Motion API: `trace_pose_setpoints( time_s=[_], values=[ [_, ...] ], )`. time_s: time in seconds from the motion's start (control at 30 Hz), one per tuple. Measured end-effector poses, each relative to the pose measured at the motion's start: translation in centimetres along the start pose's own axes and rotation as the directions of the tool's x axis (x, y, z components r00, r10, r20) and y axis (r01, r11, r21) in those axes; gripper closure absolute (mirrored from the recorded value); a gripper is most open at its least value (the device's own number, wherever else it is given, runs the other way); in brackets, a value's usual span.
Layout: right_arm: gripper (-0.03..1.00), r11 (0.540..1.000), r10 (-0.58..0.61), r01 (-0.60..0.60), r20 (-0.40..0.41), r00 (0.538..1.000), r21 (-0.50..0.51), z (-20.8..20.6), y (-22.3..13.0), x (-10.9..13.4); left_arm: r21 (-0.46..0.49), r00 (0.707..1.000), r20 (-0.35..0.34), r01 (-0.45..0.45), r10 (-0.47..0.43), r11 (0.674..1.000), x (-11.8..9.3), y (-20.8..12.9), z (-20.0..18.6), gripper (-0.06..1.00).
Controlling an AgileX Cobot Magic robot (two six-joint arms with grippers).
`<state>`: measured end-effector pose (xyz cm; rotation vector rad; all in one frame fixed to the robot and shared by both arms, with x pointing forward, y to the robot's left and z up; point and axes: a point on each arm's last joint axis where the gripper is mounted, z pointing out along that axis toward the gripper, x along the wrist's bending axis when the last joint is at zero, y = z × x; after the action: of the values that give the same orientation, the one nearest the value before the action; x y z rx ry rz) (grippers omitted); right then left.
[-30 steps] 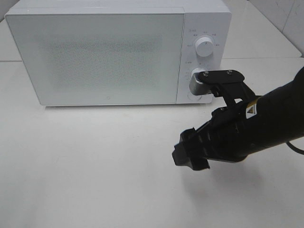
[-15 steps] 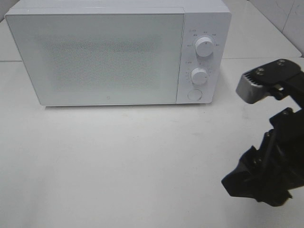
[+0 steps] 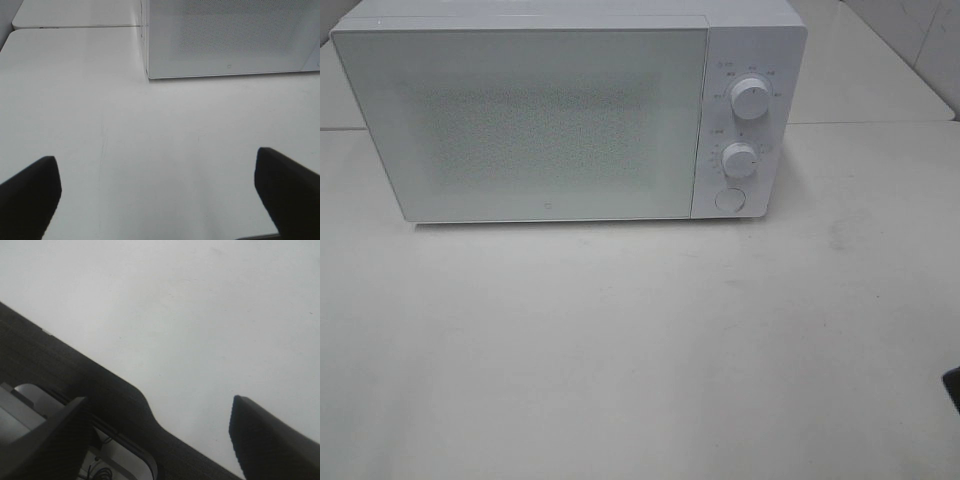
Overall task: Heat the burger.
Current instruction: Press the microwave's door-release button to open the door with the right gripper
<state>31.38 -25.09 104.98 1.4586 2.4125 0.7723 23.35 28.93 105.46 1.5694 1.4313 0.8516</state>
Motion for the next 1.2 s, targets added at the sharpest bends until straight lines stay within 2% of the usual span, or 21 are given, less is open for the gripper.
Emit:
trace_pose_setpoints(
  time_s=[0.17,0.37,0.43,0.57,0.73,0.93,1.2],
  values=[
    [0.22,0.996,0.08,-0.077,0.056,0.995,-0.051,-1.1,-1.5,-0.7,0.0,1.0,0.0,0.0,0.0,1.0,0.0,0.0,0.0,-0.05],
    [0.22,0.965,0.195,-0.165,0.137,0.971,-0.203,-2.7,-4.2,-0.9,0.0,1.0,0.0,0.0,0.0,1.0,0.0,0.0,0.0,-0.05],
    [0.22,0.96,0.206,-0.172,0.145,0.968,-0.22,-2.9,-4.5,-0.8,0.0,1.0,0.0,0.0,0.0,1.0,0.0,0.0,0.0,-0.05],
    [0.22,0.921,0.26,-0.181,0.199,0.945,-0.344,-4.0,-5.9,-0.5,0.0,1.0,0.0,0.0,0.0,1.0,0.0,0.0,0.0,-0.05],
    [0.22,0.889,0.289,-0.164,0.248,0.925,-0.427,-4.7,-7.1,-0.2,0.0,1.0,0.0,0.0,0.0,1.0,0.0,0.0,0.0,-0.05],
    [0.23,0.861,0.316,-0.155,0.272,0.909,-0.485,-5.0,-8.1,0.3,0.0,1.0,0.0,0.0,0.0,1.0,0.0,0.0,0.0,-0.05],
    [0.26,0.859,0.324,-0.157,0.282,0.903,-0.487,-5.0,-8.1,0.2,0.0,1.0,0.0,0.0,0.0,1.0,0.0,0.0,0.0,-0.05]
  ],
)
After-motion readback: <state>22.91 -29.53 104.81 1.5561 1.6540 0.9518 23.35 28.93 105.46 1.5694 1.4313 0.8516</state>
